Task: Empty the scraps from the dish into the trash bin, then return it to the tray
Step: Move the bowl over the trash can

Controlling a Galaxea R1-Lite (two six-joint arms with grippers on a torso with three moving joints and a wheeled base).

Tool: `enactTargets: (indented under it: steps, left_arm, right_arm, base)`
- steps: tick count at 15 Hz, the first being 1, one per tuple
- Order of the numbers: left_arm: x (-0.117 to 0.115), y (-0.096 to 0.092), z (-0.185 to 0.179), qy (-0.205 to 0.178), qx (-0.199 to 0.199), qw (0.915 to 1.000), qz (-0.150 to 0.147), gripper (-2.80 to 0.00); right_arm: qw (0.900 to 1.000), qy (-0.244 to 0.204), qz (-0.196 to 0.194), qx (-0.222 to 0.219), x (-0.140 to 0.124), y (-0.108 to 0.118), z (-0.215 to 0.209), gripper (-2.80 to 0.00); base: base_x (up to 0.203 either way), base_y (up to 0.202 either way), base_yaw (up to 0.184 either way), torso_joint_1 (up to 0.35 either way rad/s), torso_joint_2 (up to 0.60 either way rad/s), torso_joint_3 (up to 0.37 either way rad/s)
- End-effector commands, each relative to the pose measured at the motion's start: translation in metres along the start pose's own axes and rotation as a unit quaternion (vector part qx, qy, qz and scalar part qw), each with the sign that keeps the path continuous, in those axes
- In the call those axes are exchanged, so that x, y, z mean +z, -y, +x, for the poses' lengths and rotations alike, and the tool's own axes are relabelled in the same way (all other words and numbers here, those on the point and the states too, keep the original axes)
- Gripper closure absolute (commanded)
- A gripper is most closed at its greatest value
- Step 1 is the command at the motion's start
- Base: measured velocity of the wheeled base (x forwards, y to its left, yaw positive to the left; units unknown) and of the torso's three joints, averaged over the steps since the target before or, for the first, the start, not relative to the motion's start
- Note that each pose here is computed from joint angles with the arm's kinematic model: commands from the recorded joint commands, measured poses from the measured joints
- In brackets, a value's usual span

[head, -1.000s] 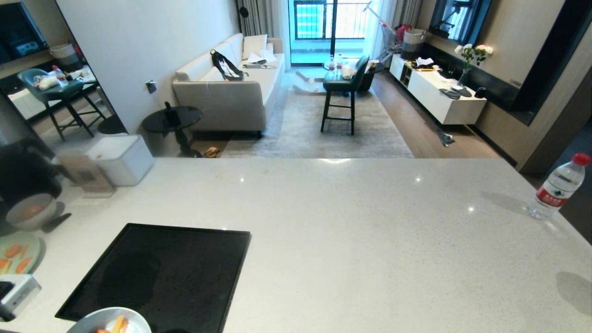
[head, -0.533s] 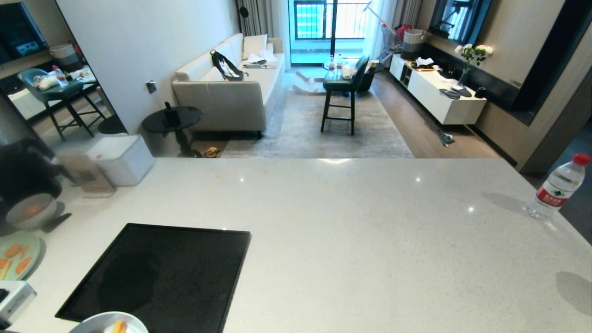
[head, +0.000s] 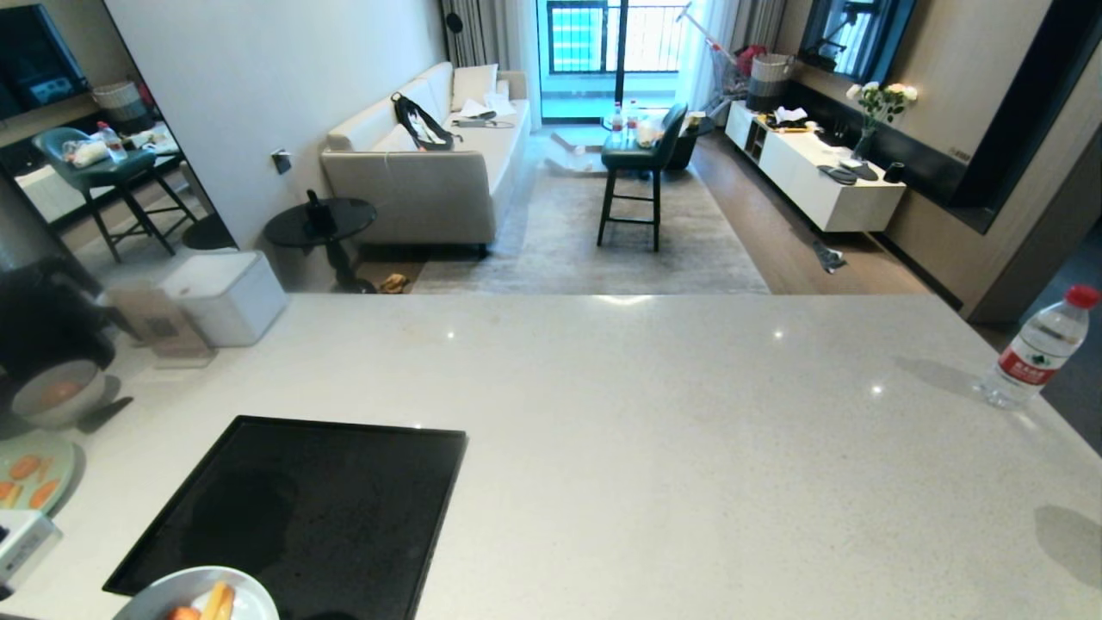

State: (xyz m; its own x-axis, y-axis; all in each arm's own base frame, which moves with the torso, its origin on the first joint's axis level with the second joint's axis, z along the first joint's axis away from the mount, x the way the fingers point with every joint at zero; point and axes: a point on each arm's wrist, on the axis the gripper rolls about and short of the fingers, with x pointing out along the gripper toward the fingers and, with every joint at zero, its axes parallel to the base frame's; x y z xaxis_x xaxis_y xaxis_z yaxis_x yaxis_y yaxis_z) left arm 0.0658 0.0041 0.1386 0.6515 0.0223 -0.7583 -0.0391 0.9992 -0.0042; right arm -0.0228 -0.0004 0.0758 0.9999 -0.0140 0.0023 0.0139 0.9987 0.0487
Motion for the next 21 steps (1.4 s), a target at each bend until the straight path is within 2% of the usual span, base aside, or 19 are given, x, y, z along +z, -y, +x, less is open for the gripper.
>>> enactTargets:
  steps: [1, 18, 21]
  left_arm:
    - [-0.0007, 0.0000, 0.0009, -0.005, -0.001, 1.0000, 0.001, 0.00]
    - [-0.0026, 0.0003, 0.0013, -0.007, -0.002, 1.0000, 0.002, 0.00]
    - [-0.0030, 0.0006, 0.0015, -0.008, -0.004, 1.0000, 0.003, 0.00]
  right_arm:
    - [1.000, 0.000, 0.000, 0.000, 0.0000, 0.0000, 0.0000, 0.00]
    - [1.000, 0.000, 0.000, 0.000, 0.0000, 0.0000, 0.0000, 0.00]
    - [1.000, 0.000, 0.000, 0.000, 0.0000, 0.0000, 0.0000, 0.00]
  base:
    - [0.000, 0.000, 0.000, 0.000, 0.00, 0.000]
    - [0.000, 0.000, 0.000, 0.000, 0.00, 0.000]
    - [-0.136, 0.000, 0.001, 0.005, 0.00, -0.003]
